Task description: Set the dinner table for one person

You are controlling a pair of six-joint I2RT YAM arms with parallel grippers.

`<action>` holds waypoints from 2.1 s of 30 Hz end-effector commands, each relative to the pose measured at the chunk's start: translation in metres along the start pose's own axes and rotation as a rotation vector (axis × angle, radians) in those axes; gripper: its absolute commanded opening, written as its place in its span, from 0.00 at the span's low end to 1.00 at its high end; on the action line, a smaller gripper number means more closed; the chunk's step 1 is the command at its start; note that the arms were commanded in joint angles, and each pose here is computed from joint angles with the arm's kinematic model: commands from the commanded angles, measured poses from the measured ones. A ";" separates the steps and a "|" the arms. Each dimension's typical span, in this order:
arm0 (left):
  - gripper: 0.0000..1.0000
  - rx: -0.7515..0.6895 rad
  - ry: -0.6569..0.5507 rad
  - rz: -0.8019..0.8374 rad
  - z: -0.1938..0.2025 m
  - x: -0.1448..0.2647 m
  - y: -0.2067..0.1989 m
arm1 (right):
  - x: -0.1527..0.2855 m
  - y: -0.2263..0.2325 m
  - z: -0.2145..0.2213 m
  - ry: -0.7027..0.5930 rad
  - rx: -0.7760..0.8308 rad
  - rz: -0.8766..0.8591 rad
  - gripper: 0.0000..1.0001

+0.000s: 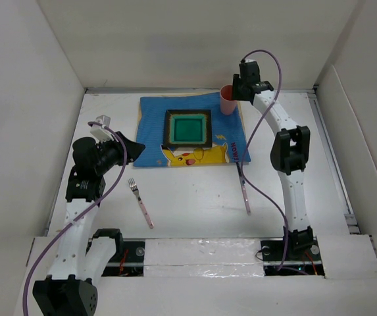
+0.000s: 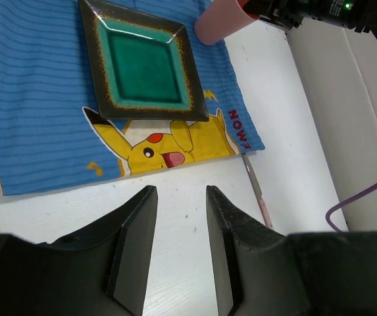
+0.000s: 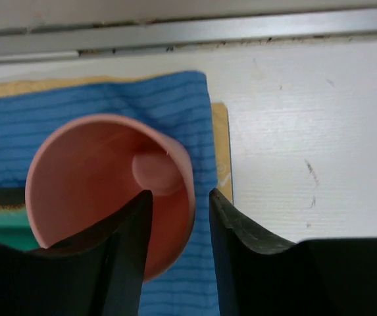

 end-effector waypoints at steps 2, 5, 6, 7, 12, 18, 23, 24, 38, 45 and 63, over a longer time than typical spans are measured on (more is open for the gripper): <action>0.34 -0.010 -0.025 0.014 -0.005 -0.001 -0.001 | 0.057 0.023 -0.066 -0.164 -0.065 -0.137 0.49; 0.37 -0.013 -0.029 0.014 -0.006 -0.001 -0.001 | 0.083 0.028 -0.081 -0.191 -0.070 -0.180 0.57; 0.38 -0.010 -0.025 0.012 -0.005 -0.001 -0.001 | 0.090 0.029 -0.085 -0.203 -0.073 -0.187 0.58; 0.38 -0.010 -0.024 0.012 -0.004 -0.001 0.000 | 0.105 0.027 -0.087 -0.212 -0.080 -0.192 0.58; 0.39 -0.015 -0.033 0.029 -0.006 0.001 -0.004 | 0.158 0.007 -0.073 -0.276 -0.116 -0.186 0.60; 0.08 -0.024 -0.035 0.102 -0.005 0.003 -0.015 | 0.207 -0.024 0.068 -0.222 -0.141 -0.261 0.00; 0.00 -0.018 -0.034 0.135 -0.003 0.006 -0.022 | 0.234 -0.039 0.180 0.011 -0.138 -0.227 0.00; 0.00 -0.018 -0.035 0.143 -0.003 0.007 -0.023 | 0.244 -0.038 0.188 0.021 -0.143 -0.245 0.02; 0.26 -0.076 -0.111 0.252 -0.018 0.027 -0.051 | 0.265 -0.053 0.311 0.408 -0.022 -0.058 0.52; 0.26 -0.084 -0.114 0.282 -0.018 0.031 -0.057 | 0.262 -0.040 0.326 0.475 0.074 0.057 0.50; 0.26 -0.072 -0.086 0.290 -0.013 0.027 -0.055 | 0.301 -0.015 0.361 0.530 0.145 0.043 0.00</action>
Point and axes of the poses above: each gripper's point midway between its finger pads, its own x axis back along the fingers, its own y axis along the line the jaws close on, z = x × y, the point moved 2 cm from there along x, back along the fingers, and after that the axes turned 7 degrees about -x, right-handed, at the moved point
